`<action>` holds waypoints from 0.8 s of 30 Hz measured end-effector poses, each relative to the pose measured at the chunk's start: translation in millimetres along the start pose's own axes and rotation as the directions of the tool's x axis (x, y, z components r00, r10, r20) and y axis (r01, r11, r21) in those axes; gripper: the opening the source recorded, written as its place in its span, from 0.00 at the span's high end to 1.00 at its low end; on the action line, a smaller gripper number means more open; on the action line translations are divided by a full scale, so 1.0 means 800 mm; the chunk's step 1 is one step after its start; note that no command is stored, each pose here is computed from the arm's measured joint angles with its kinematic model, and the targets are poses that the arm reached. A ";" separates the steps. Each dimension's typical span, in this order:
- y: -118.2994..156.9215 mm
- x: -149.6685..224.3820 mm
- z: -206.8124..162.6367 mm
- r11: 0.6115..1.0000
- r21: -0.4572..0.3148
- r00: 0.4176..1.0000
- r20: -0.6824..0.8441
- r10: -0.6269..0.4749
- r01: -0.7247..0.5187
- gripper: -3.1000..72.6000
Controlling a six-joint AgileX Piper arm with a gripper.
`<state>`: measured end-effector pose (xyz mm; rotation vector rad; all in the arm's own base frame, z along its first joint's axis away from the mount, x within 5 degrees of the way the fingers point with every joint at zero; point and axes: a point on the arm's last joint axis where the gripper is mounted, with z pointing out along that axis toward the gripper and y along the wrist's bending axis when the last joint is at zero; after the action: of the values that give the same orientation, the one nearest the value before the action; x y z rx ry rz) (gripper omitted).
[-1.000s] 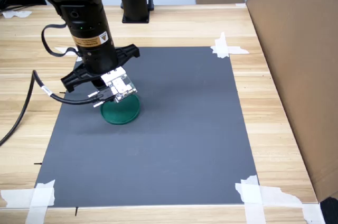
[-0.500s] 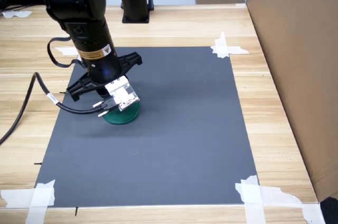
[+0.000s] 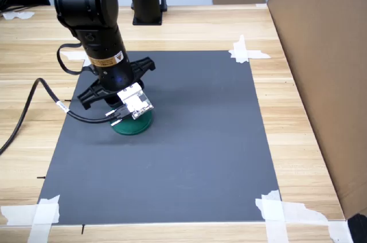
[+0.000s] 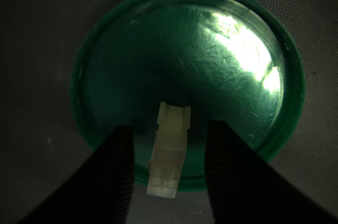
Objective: Grasp a white terminal and put it in the green lid.
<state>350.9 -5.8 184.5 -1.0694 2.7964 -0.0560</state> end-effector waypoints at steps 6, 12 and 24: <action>0.000 0.000 -0.006 1.000 0.010 1.000 0.011 -0.003 0.003 0.30; 0.004 0.002 -0.074 0.990 0.138 0.989 0.147 -0.009 -0.011 0.25; 0.027 0.056 -0.222 0.901 0.300 0.836 0.537 0.112 -0.314 0.89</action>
<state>277.5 -22.6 352.7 -0.5593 2.2727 -0.2387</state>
